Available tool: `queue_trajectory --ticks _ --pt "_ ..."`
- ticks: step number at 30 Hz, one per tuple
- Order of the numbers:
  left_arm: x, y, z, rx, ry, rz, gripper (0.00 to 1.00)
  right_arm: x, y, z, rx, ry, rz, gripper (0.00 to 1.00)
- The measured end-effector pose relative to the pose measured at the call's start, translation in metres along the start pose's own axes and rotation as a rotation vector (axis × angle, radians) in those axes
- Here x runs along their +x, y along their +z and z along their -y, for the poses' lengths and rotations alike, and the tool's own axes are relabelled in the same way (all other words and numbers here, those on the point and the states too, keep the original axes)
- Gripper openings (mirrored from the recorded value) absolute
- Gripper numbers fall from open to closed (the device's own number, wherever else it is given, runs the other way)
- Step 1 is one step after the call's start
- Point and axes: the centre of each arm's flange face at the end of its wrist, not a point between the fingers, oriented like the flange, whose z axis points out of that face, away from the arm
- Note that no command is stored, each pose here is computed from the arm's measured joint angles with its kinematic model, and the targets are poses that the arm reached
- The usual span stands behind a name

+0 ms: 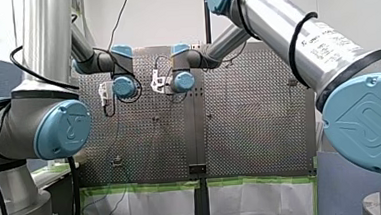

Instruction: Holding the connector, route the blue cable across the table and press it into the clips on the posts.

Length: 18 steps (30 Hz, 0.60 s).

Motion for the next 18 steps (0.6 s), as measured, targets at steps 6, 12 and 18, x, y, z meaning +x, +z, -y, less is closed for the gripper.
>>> queue_trajectory --ticks 6,12,18 --pt "0.024 -0.014 -0.002 0.005 0.015 -0.046 0.00 -0.004 -0.015 -0.002 -0.003 -0.025 0.027 0.00" --pt "0.053 -0.020 -0.001 0.012 0.042 -0.109 0.00 -0.015 -0.031 -0.005 0.001 -0.060 0.066 0.00" --pt "0.062 -0.024 -0.002 0.018 0.038 -0.120 0.00 -0.037 -0.046 -0.007 0.014 -0.088 0.120 0.00"
